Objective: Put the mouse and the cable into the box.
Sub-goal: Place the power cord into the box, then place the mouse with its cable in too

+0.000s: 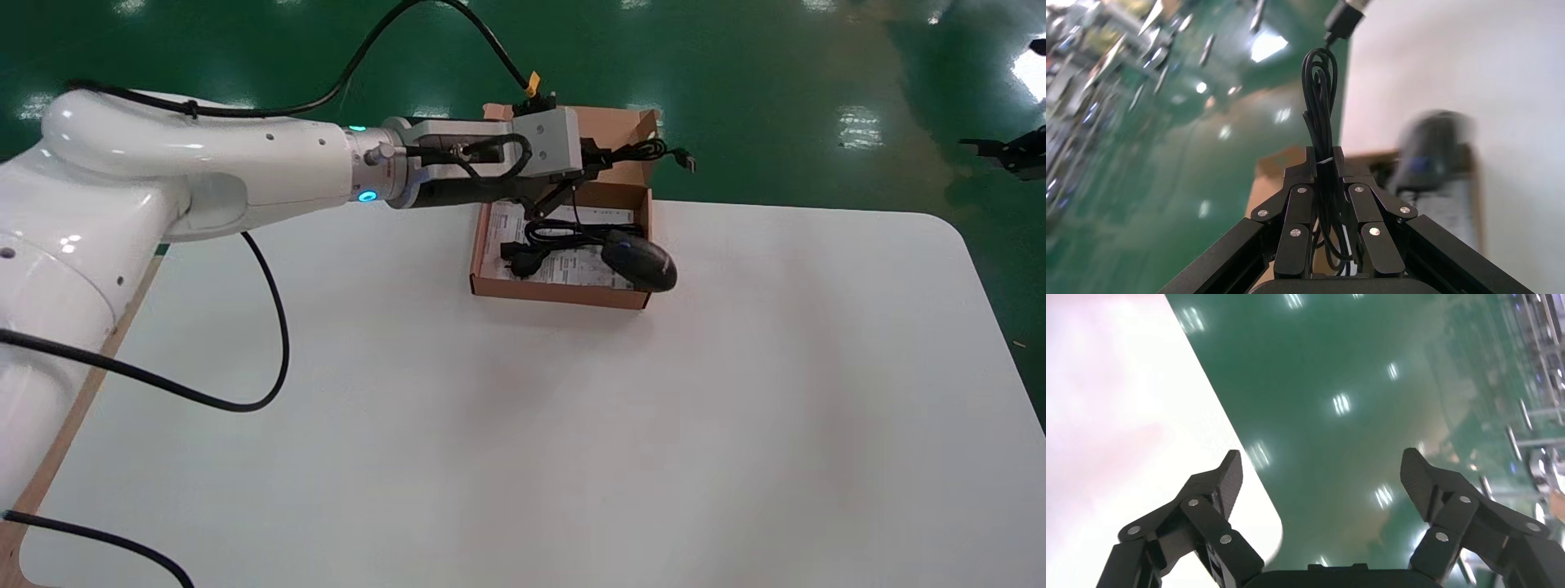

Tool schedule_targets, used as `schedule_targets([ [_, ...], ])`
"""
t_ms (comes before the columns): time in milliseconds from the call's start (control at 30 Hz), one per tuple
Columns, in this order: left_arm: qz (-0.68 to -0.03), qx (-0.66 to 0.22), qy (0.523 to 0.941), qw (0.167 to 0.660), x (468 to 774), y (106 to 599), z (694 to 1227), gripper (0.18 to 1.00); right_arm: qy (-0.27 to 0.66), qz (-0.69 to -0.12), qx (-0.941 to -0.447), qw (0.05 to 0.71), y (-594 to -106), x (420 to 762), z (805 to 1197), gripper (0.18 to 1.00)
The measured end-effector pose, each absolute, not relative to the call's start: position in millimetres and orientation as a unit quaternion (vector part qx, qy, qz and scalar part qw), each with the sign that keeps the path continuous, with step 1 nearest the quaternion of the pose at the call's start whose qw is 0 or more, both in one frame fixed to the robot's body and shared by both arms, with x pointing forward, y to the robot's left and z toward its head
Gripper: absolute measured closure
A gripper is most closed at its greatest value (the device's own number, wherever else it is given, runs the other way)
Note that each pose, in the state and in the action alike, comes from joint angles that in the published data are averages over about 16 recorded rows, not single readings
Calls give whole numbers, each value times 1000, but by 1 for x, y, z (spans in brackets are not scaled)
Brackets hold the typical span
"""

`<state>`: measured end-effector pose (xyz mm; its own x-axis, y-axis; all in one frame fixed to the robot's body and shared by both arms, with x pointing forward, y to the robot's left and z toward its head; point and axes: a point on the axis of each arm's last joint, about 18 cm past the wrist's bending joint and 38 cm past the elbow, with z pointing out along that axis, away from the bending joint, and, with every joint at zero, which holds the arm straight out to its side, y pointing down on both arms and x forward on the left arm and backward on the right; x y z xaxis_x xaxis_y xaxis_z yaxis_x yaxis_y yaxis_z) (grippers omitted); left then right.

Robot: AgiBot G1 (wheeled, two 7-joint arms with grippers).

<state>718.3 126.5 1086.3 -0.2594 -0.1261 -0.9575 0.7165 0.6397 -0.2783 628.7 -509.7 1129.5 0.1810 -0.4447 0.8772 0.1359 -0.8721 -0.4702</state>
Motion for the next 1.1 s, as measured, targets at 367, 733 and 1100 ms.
schedule_targets([
  [367, -366, 132, 711, 586, 741, 133, 1068, 958, 115, -626, -740, 219, -528, 618, 1120, 194],
  [733, -431, 31, 739, 517, 751, 142, 1021, 958, 79, -626, -743, 223, -505, 628, 1124, 178],
  [1100, -445, -9, 756, 480, 753, 147, 1000, 954, 57, -626, -745, 221, -497, 630, 1123, 178],
])
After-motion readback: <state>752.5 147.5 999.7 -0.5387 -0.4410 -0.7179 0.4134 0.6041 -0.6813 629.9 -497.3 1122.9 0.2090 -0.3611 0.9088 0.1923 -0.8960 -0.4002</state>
